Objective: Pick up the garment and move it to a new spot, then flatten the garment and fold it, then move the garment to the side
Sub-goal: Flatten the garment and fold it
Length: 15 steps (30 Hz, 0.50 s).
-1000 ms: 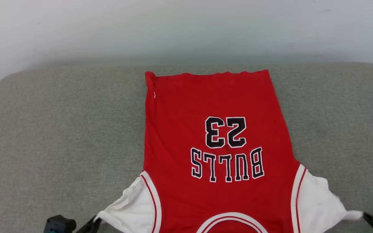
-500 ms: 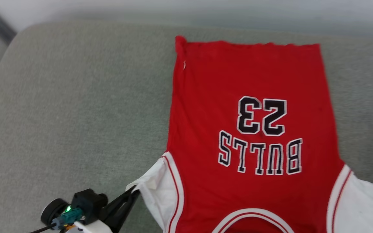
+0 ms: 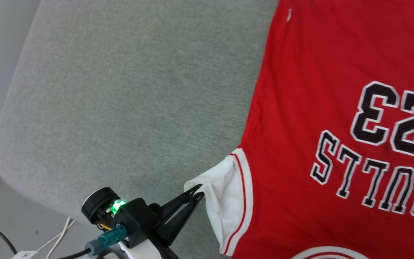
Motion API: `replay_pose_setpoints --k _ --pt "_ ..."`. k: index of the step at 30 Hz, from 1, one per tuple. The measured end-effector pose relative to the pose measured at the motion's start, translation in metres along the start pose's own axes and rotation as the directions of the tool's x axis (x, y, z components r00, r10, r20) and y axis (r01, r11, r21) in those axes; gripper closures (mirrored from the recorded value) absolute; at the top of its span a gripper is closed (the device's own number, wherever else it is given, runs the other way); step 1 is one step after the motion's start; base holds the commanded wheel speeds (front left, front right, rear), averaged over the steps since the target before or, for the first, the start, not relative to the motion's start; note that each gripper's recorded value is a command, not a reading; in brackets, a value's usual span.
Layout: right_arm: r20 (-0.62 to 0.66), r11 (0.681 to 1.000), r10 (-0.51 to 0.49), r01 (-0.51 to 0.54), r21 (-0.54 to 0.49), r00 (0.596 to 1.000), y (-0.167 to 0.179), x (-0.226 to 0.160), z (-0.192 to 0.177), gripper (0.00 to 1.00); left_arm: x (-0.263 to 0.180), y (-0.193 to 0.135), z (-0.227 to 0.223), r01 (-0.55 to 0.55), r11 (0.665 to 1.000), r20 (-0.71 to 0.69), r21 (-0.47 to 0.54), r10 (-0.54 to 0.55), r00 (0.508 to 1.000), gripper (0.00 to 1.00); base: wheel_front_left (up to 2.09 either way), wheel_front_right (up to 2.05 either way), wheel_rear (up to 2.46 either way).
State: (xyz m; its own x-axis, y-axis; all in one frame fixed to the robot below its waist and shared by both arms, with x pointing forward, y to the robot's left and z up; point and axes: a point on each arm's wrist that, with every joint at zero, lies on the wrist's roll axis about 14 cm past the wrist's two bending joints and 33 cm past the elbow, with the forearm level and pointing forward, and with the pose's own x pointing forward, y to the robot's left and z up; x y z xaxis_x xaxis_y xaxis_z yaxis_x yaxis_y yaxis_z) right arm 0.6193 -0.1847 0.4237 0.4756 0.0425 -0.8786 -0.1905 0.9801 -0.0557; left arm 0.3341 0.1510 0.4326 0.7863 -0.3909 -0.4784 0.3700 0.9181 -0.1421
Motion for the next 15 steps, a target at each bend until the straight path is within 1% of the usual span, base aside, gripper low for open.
replay_pose_setpoints --k 6,10,14,15 --pt "-0.1 1.0 -0.002 0.002 0.002 0.995 0.017 0.044 -0.002 0.0 0.002 0.006 -0.006 -0.037 0.999 -0.02 -0.021 0.036 0.999 1.0 0.0 0.0 0.0" --pt "-0.131 1.0 0.008 -0.009 -0.005 0.991 0.028 0.067 -0.005 0.0 0.002 0.01 -0.012 -0.069 0.997 -0.033 -0.047 0.068 0.997 1.0 0.0 0.0 0.0" --pt "-0.156 1.0 0.01 -0.012 -0.011 0.988 0.033 0.081 -0.009 0.0 0.0 0.013 -0.022 -0.09 0.994 -0.065 -0.058 0.086 0.994 1.0 0.0 0.0 0.0" --pt "-0.163 1.0 0.009 -0.012 -0.014 0.987 0.033 0.083 -0.011 0.42 0.0 0.013 -0.023 -0.093 0.994 -0.067 -0.06 0.089 0.994 1.0 0.0 0.0 0.0"
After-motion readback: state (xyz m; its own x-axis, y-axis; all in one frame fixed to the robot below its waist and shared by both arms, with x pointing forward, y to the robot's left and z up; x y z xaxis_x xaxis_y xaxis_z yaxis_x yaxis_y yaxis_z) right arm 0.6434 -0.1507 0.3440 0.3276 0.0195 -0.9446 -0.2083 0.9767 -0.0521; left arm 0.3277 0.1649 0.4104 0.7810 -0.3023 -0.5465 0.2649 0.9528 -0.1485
